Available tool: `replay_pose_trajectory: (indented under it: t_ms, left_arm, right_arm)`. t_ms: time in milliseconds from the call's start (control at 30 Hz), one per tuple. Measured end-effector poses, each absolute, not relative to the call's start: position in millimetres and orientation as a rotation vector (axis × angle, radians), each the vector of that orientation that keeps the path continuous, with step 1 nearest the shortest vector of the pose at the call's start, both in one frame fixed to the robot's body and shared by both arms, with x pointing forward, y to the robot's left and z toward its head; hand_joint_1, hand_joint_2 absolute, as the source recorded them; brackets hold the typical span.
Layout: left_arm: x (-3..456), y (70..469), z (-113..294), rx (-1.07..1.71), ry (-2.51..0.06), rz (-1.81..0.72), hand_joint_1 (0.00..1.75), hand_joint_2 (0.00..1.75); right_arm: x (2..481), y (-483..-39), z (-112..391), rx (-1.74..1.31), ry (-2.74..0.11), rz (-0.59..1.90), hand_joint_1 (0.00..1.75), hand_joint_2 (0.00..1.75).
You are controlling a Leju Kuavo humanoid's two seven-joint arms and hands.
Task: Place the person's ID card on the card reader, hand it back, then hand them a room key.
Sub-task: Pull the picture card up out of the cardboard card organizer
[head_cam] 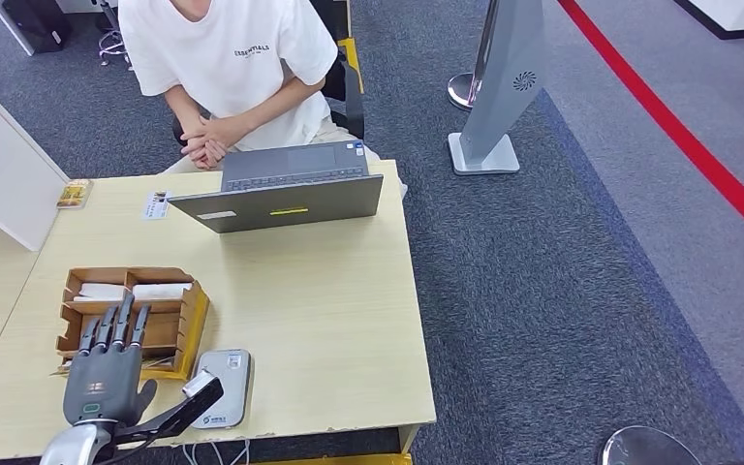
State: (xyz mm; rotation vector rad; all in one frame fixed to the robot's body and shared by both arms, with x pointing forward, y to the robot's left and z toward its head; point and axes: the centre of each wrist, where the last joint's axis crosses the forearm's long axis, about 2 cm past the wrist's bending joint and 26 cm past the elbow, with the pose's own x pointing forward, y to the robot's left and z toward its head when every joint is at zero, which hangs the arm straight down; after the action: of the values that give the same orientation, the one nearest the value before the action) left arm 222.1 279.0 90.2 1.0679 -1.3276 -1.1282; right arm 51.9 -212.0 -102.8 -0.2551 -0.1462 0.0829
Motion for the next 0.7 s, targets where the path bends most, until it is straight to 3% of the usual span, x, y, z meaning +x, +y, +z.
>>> replay_pose_trajectory:
  t_ms: [67,200,700]
  left_arm:
    - [222.0,278.8,88.8,1.064,-1.322,-1.128,0.0,1.75]
    - [221.8,278.9,86.3,1.058,-1.31,-1.133,1.75,1.75]
    - [222.0,284.9,81.6,1.031,-1.3,-1.133,1.75,1.75]
  right_arm:
    - [51.9,-212.0,-102.8,-0.255,-0.145,0.084,0.0,1.75]
    - [51.9,-212.0,-102.8,-0.255,-0.144,0.086,0.0,1.75]
    - [52.0,-212.0,-102.8,-0.255,-0.147,0.094,0.0,1.75]
